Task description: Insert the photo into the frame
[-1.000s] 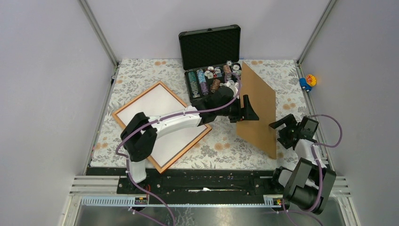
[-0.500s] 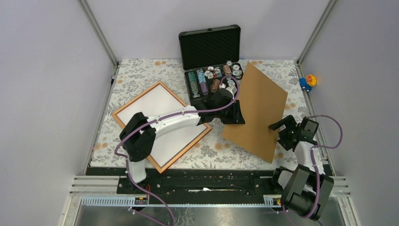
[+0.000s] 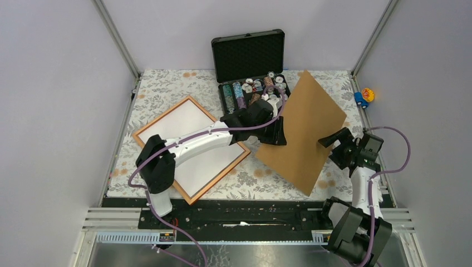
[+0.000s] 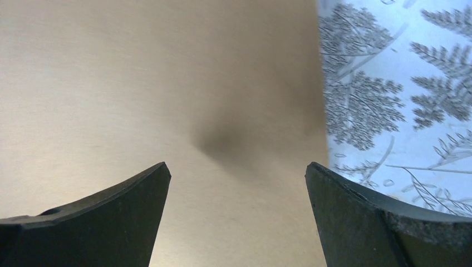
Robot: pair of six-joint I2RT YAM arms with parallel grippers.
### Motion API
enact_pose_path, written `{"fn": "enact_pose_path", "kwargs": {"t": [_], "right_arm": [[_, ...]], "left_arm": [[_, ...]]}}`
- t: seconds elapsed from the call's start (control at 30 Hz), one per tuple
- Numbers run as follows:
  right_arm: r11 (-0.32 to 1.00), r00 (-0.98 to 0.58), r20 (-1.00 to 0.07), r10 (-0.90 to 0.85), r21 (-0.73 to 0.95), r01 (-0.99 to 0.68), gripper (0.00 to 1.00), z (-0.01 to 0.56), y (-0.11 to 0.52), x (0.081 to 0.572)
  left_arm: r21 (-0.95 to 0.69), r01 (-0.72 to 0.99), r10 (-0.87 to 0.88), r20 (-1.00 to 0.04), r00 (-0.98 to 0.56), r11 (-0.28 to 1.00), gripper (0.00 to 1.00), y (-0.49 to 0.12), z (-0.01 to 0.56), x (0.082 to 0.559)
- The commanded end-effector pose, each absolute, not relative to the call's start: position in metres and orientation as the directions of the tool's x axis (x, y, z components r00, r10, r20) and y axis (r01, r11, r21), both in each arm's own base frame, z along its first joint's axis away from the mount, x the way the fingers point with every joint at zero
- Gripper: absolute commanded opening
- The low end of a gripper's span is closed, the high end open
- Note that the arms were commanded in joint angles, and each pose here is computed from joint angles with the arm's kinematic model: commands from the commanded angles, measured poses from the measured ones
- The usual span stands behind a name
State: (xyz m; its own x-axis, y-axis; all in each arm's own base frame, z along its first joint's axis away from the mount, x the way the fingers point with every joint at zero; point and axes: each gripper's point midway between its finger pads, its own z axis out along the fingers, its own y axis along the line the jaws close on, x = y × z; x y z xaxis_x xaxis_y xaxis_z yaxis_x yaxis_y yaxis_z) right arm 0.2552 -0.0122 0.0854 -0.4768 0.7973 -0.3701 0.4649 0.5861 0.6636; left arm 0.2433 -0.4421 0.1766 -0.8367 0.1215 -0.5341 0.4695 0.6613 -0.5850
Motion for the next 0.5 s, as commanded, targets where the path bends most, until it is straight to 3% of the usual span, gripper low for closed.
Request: {"fn": "enact_pose_path", "kwargs": {"t": [0.0, 0.07, 0.23, 0.27, 0.37, 0.47], "right_arm": [[0.600, -0.528, -0.381, 0.759, 0.724, 0.341, 1.00, 0.110, 0.003, 0.266], [0.587, -0.543, -0.350, 0.764, 0.726, 0.359, 1.00, 0.100, 0.005, 0.265], [0.569, -0.558, -0.304, 0.772, 0.723, 0.392, 1.00, 0.078, 0.007, 0.262], [0.567, -0.560, -0.300, 0.772, 0.723, 0.395, 1.00, 0.075, 0.007, 0.261], [0.566, -0.560, -0.294, 0.774, 0.718, 0.405, 1.00, 0.069, 0.007, 0.260], [0.567, -0.558, -0.297, 0.774, 0.717, 0.405, 1.00, 0.068, 0.006, 0.261]], "left_arm": [[-0.610, 0.520, 0.086, -0.597, -0.798, 0.598, 0.52, -0.443, 0.225, 0.243], [-0.624, 0.509, 0.072, -0.588, -0.805, 0.593, 0.67, -0.441, 0.225, 0.241], [-0.671, 0.489, 0.077, -0.545, -0.835, 0.557, 0.76, -0.440, 0.222, 0.237], [-0.681, 0.485, 0.080, -0.535, -0.841, 0.549, 0.75, -0.441, 0.220, 0.236], [-0.679, 0.464, 0.075, -0.519, -0.851, 0.569, 0.59, -0.439, 0.214, 0.239], [-0.670, 0.454, 0.073, -0.516, -0.854, 0.587, 0.57, -0.437, 0.210, 0.243]]}}
